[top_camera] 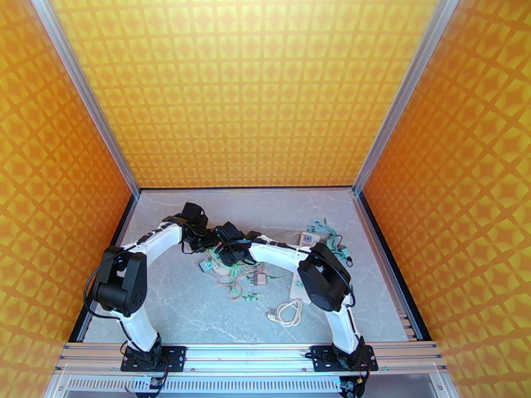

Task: Pull the plug off the socket

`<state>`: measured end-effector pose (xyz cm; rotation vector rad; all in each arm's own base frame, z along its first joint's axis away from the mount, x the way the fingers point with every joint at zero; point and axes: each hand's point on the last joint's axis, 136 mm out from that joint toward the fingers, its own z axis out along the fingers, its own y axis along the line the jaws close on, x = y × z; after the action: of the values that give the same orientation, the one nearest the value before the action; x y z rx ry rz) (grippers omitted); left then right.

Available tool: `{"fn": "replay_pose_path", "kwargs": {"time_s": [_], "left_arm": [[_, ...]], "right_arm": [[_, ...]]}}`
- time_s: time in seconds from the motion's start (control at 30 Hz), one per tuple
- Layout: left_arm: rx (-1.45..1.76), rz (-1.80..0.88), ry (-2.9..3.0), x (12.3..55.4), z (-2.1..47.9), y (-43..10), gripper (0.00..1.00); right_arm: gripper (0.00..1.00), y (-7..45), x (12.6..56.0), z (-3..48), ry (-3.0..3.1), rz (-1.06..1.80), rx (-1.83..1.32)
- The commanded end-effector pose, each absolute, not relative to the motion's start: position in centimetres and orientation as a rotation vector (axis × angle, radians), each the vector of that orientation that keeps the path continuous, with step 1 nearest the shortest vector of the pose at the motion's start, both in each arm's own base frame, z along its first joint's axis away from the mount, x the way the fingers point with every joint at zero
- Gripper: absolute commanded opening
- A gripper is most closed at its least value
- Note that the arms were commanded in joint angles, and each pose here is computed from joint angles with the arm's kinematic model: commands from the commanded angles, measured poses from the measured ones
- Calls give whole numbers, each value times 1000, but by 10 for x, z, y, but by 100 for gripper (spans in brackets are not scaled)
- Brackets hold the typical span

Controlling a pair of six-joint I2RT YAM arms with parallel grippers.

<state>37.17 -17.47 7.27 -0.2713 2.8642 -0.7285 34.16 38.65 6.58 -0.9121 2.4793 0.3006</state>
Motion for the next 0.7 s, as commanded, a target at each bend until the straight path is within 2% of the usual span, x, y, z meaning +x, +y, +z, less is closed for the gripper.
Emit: {"fn": "replay_pose_path", "kwargs": {"time_s": [0.0,0.37,0.67], "left_arm": [[-445,-415,3235,291,-15,-146,19],[-554,-581,3084,298,-11,-157,17],[-556,-592,3090,292,-20,-157,17]], "right_arm": [[12,410,332,102,2376,406,-943],[13,403,343,103,2430,485,-812],[13,406,344,107,2417,531,-812]]}}
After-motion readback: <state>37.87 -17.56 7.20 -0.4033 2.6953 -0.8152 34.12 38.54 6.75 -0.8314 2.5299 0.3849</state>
